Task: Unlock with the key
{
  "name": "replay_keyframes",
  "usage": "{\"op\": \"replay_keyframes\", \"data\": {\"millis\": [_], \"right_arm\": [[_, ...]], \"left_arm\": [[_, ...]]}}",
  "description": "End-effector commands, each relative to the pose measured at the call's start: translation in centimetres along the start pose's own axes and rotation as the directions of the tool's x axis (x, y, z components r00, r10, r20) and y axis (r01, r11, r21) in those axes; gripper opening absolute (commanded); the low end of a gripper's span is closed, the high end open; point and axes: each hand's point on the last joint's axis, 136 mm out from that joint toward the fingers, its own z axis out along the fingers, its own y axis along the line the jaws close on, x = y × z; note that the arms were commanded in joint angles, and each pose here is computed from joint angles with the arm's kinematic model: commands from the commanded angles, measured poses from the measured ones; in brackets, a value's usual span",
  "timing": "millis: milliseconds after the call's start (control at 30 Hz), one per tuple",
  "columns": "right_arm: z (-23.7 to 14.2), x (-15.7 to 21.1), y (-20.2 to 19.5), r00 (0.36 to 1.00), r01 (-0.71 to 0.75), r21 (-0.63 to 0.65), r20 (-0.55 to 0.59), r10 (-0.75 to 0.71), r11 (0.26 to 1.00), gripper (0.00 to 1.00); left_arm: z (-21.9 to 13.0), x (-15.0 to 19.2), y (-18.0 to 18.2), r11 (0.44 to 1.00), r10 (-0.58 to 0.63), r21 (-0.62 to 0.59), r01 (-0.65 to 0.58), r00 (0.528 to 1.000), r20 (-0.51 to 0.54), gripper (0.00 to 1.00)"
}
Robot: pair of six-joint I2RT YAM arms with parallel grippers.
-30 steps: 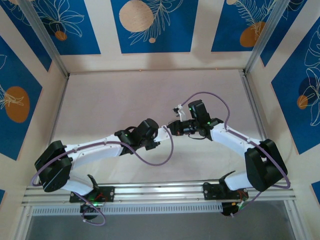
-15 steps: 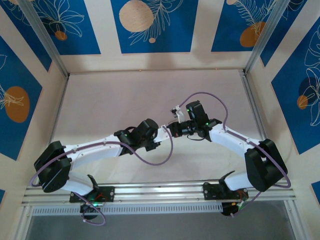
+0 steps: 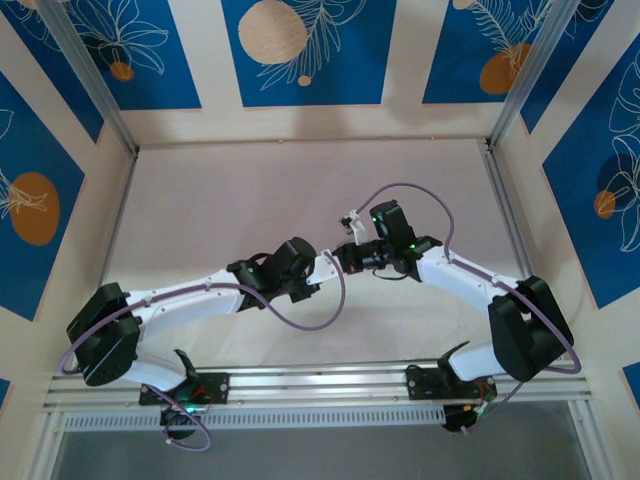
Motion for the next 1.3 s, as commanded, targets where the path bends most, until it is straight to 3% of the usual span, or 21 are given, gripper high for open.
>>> {"op": "replay_keyframes", "data": {"millis": [0,333,1267], "right_arm": [[-0.2,-0.4,0.4,1.0,0.01,0.001,-0.005,-0.01,1.0,0.0],[-1.3,-1.8,0.7,0.999,0.003,-0.001,0.036,-0.003,1.0,0.07],[-4.4,-3.3,-0.5,0.99,-0.043,0.022,0.134,0.039,0.999,0.3]], "left_arm": [[-2.0,-5.5,1.6,0.999,0.0,-0.039,0.007,0.983,0.183,0.16],[-1.0,-2.9,1.3,0.999,-0.012,-0.052,0.017,0.996,0.088,0.16],[-0.6,-1.1,1.3,0.997,0.022,-0.069,-0.022,1.0,0.008,0.16]]}}
